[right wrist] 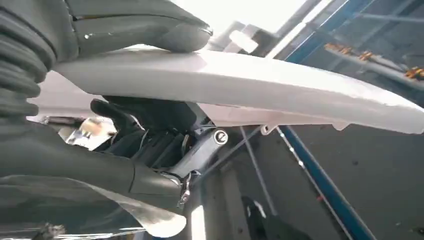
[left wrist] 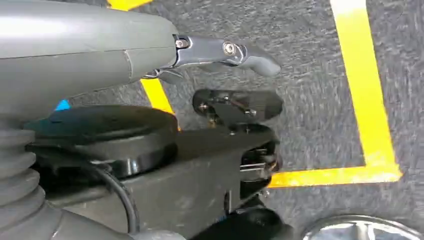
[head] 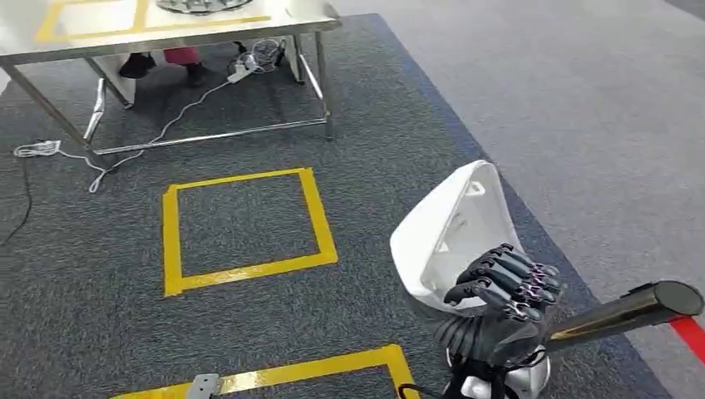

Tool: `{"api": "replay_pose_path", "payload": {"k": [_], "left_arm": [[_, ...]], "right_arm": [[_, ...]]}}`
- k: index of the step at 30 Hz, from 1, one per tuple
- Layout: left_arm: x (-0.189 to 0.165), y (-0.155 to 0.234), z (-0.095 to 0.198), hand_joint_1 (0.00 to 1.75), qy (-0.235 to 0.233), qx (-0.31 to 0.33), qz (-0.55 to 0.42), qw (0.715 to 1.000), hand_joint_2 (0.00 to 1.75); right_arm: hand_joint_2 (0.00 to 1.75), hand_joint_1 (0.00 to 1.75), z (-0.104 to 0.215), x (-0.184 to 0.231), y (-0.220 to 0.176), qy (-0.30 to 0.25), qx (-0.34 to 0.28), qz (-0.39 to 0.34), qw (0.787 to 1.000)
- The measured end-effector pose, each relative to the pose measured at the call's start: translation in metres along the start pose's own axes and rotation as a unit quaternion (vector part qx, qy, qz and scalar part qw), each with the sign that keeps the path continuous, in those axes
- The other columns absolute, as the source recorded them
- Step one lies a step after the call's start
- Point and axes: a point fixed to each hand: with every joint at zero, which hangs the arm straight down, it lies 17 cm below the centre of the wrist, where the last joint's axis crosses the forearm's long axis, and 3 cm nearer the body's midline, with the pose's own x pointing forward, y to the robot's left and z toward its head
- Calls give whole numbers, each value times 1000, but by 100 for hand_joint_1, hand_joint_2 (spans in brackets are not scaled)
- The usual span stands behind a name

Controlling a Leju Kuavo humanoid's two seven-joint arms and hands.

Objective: Take the parts from the cabinet and place them on the table.

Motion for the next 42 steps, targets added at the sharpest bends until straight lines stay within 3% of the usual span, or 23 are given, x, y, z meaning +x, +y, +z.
{"api": "replay_pose_path", "payload": {"k": [31,38,42], "left_arm": [[3,-6,1,0,-4,-5,1,1000,175],[1,-2,0,0,-2,-2,7,1000,175],[1,-2,0,0,-1,-2,11,1000,175]], "right_arm": [[175,175,5,-3,1,9,3,-2,1000],[175,175,12,-9,9,57,8,-49,997],[175,175,14,-7,14,54,18,-56,997]]}}
